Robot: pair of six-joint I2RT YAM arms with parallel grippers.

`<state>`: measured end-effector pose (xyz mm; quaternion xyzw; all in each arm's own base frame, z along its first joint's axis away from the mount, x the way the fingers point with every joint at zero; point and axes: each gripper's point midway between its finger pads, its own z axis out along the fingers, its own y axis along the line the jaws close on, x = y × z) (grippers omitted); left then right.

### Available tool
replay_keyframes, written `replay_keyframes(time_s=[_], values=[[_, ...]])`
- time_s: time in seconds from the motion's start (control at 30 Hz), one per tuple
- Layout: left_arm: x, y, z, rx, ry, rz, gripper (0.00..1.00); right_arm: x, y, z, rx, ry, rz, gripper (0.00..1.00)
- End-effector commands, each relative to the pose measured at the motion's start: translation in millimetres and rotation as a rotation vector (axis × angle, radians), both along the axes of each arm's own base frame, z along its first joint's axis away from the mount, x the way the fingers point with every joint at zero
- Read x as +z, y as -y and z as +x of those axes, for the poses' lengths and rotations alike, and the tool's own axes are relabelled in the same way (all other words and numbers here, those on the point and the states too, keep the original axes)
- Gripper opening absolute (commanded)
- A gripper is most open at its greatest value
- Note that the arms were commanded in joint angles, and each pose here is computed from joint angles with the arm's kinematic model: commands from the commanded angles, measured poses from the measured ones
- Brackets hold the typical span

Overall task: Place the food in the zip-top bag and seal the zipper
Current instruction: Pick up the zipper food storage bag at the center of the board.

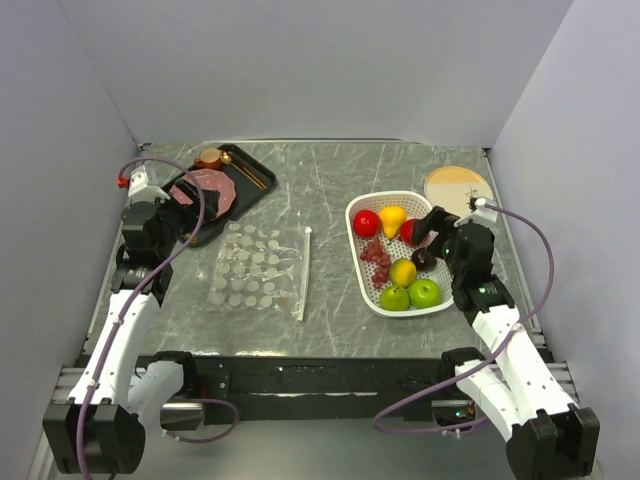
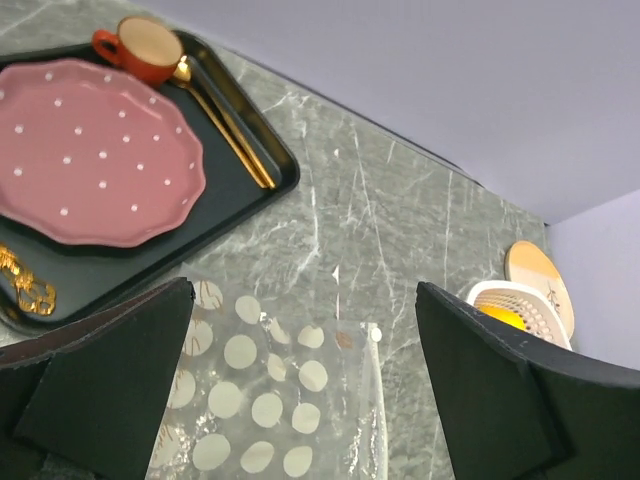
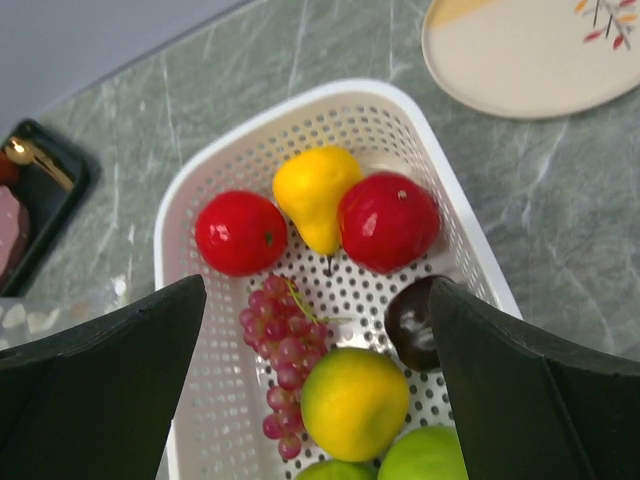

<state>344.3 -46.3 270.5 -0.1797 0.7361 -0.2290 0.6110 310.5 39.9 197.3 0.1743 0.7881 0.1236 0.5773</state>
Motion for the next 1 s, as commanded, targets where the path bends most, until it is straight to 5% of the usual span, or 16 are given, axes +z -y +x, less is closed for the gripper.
replay_keyframes(time_s=[0.0,0.17,0.3,0.5,0.97], values=[[-5.9,-13.3,-5.0,0.117,-0.086,-0.089,0.99,4.8,-0.7,0.0,0.01,-0.006,-0.003,1.0],[-53.3,-17.1,-7.0,0.175,-0.301,-0.154,0.99,14.1,-10.8,0.1,0.068,0.03,0.006,1.0],[-61.5,-9.5,1.7,0.085,-0.338,-0.162,0.99,13.4,-15.2,0.3,0.101,0.0,-0.004,1.0],[-54.0,-4.4,-5.2,0.061,-0.294,-0.018,0.99,7.3,-27.2,2.6,0.171,-0.055,-0.001,1.0],[-89.4,73.4,-54.6,-0.082,-0.433,0.266,0.99,3.7,-35.9,10.6,0.207,-0.127,0.015,1.0]])
